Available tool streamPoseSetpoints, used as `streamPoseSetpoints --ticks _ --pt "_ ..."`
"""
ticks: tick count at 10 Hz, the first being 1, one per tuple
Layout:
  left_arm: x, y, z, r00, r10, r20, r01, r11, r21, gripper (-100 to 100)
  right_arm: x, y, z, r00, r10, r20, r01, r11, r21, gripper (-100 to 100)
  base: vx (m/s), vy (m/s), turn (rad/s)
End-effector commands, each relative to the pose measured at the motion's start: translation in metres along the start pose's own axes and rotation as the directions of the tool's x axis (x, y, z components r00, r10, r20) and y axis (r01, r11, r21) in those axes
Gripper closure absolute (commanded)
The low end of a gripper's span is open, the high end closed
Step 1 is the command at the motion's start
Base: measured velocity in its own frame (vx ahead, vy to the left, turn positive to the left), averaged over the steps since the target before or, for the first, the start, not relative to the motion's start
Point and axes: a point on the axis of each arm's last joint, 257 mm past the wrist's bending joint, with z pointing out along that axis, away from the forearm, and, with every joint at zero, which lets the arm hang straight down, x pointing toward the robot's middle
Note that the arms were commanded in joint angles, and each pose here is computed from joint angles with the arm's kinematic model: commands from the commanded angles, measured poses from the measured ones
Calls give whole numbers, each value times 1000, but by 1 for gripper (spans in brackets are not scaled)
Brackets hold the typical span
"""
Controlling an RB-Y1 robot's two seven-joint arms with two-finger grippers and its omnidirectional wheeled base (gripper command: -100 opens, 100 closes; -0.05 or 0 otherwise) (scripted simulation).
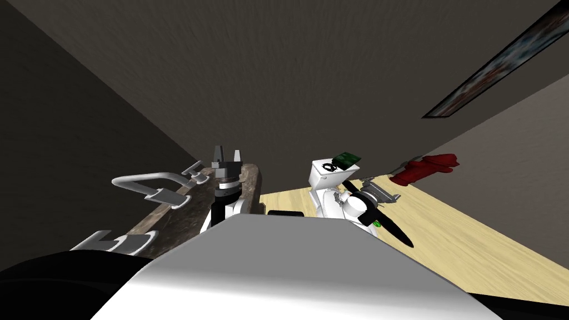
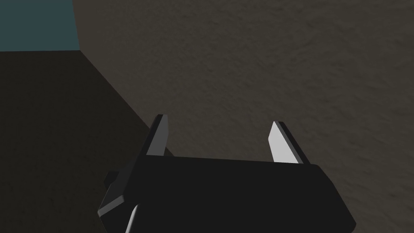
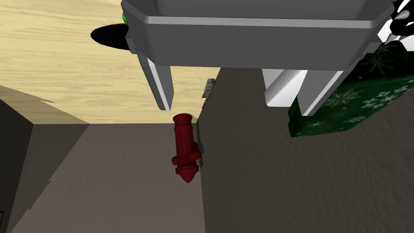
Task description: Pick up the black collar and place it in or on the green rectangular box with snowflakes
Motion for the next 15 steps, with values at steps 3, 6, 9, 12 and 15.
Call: streamPoseSetpoints --ticks 3,6,9,12,15 --pt "0 0 0 1000 0 0 0 1000 0 0 -15 27 -6 996 65 58 -61 996 -60 -100 -42 -58 85" --pt "0 0 0 1000 0 0 0 1000 0 0 -26 48 -11 988 117 99 -106 988 -109 -100 -31 -51 106" --pt "0 0 0 1000 0 0 0 1000 0 0 -38 66 -18 975 176 137 -154 975 -160 -100 -24 -39 83" --pt "0 0 0 1000 0 0 0 1000 0 0 -53 85 -29 945 270 184 -226 947 -229 -100 -2 -41 84" --pt "0 0 0 1000 0 0 0 1000 0 0 -63 90 -37 917 337 212 -276 923 -269 -100 23 -22 43"
